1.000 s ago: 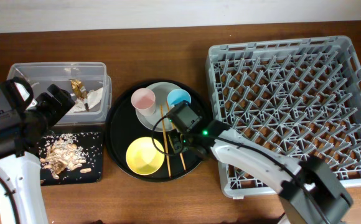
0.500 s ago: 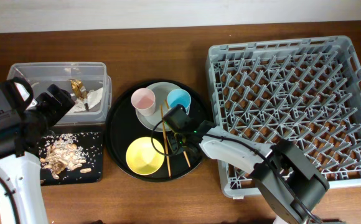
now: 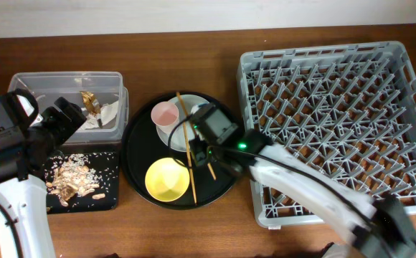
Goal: Sort waste into correct bins and load items into the dishwasher rack
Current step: 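Carry the chopstick with the right gripper and place it in the rack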
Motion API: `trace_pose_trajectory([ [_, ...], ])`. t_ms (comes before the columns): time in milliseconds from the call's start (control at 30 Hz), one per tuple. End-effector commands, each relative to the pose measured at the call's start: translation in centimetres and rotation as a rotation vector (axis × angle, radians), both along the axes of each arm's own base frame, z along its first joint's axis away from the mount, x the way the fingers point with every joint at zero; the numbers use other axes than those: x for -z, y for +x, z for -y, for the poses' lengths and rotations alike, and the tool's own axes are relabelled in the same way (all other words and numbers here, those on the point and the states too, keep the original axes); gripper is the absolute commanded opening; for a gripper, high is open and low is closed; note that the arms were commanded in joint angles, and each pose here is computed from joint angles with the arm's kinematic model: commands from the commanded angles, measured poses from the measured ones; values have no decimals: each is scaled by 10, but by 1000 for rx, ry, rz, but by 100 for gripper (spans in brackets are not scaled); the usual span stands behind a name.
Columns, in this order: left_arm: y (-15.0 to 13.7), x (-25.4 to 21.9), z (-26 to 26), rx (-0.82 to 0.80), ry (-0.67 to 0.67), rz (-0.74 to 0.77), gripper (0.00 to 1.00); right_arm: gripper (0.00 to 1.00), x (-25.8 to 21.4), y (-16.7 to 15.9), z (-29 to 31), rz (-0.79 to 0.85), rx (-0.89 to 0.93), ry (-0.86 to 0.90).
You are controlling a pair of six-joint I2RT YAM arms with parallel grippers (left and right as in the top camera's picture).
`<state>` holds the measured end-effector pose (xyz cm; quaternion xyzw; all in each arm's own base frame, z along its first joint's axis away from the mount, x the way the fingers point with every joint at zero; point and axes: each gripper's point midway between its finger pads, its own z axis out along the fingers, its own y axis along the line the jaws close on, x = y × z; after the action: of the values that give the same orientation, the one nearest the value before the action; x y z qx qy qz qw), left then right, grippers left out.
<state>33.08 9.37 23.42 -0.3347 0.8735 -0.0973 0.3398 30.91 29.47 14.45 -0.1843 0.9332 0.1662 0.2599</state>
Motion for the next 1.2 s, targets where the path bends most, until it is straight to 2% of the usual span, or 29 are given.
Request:
trace_pose_trajectory([
  [0, 0, -4, -1, -5, -7, 13, 99, 4, -63, 13, 43, 154, 138, -18],
  [67, 0, -4, -1, -5, -7, 13, 99, 4, -66, 16, 76, 154, 208, -78],
  [233, 0, -4, -1, -5, -7, 13, 99, 4, -40, 30, 146, 40, 366, -187],
  [400, 0, -4, -1, -5, -7, 13, 99, 4, -7, 45, 182, -58, 393, -241],
  [667, 0, -4, -1, -5, -7, 13, 99, 5, 24, 67, 224, -115, 401, -296],
  [933, 0, -4, -1, -5, -7, 13, 100, 9, 27, 68, 220, -138, 357, -236],
  [1033, 0, -4, -1, -5, -7, 13, 99, 12, 28, 67, 220, -141, 357, -238],
  [1133, 0, -4, -1, -5, -7, 13, 99, 29, 29, 66, 221, -143, 358, -242],
  [1167, 0, -4, -1, -5, -7, 13, 99, 32, 29, 66, 221, -141, 352, -246],
])
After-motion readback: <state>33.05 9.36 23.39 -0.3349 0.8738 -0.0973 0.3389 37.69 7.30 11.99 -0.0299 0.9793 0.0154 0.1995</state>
